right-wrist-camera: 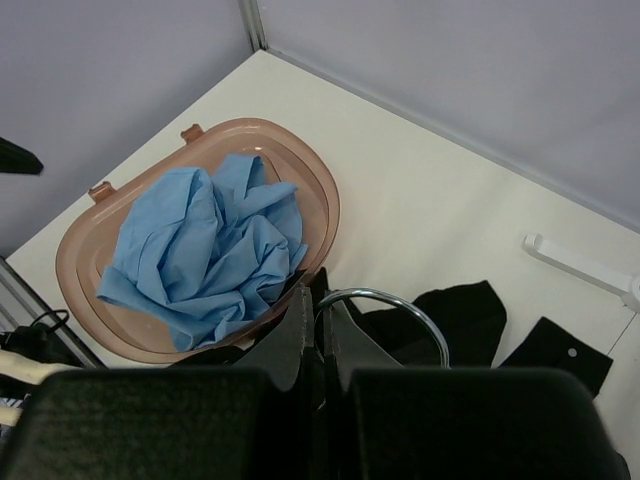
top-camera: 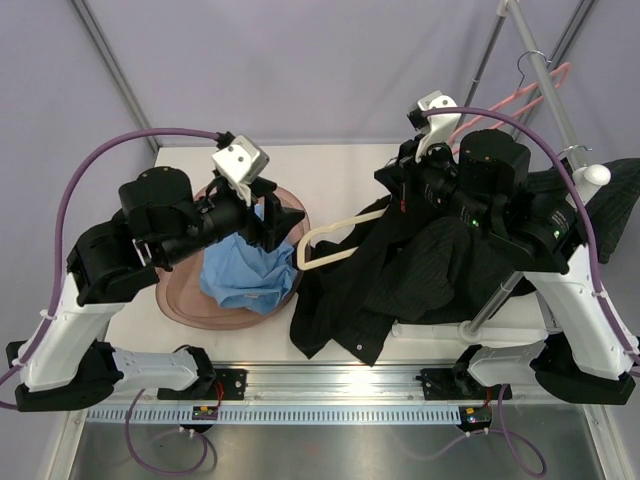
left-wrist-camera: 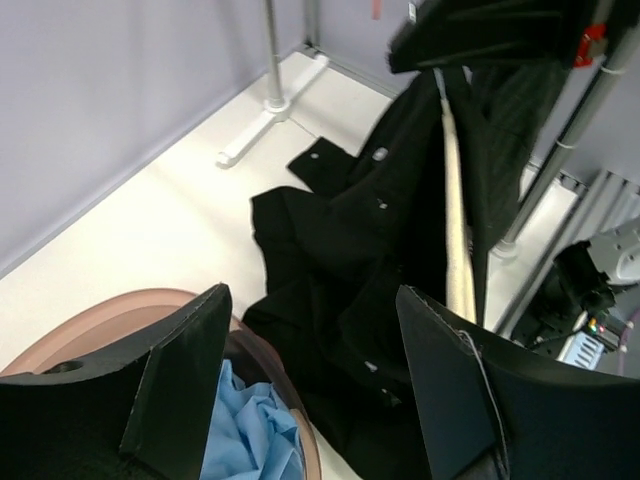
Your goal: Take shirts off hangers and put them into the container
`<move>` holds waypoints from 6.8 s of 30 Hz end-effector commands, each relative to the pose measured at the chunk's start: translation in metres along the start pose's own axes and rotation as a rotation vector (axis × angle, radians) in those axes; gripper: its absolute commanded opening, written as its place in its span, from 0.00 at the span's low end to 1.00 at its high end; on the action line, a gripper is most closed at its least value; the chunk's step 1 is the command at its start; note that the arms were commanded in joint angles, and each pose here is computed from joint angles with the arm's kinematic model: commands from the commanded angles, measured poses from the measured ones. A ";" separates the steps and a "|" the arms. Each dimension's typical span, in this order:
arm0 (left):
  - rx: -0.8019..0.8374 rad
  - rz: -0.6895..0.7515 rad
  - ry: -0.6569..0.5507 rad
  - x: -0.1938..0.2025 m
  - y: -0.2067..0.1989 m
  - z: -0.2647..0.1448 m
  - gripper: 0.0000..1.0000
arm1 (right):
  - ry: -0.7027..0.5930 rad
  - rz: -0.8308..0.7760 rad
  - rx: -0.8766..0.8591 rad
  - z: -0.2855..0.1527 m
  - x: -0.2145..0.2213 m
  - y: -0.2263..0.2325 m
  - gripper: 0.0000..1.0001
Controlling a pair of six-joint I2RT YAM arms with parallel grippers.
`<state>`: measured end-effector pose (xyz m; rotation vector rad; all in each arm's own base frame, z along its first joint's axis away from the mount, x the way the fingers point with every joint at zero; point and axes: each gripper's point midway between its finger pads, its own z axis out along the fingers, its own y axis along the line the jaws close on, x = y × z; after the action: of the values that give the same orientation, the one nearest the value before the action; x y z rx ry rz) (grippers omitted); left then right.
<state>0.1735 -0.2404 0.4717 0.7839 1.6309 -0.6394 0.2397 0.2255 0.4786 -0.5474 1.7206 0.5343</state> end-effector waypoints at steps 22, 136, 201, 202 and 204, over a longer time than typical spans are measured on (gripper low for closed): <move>0.143 -0.086 -0.024 -0.004 -0.028 -0.003 0.68 | -0.099 -0.010 0.007 0.014 -0.037 0.000 0.00; -0.160 0.084 -0.265 -0.063 0.032 -0.019 0.00 | 0.218 0.097 -0.020 -0.033 0.148 0.037 0.00; 0.272 -0.013 -0.721 -0.115 0.009 0.332 0.00 | 0.376 0.164 0.055 -0.023 0.256 0.063 0.00; 0.271 -0.016 -0.717 -0.113 0.010 0.333 0.00 | 0.376 0.163 0.058 -0.023 0.256 0.063 0.00; 0.272 -0.022 -0.707 -0.109 0.010 0.336 0.03 | 0.371 0.162 0.061 -0.023 0.254 0.062 0.00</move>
<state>0.4073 -0.5201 0.4697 0.6884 1.0587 -1.0403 0.1274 0.2372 0.2166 -0.5629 2.1930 0.4885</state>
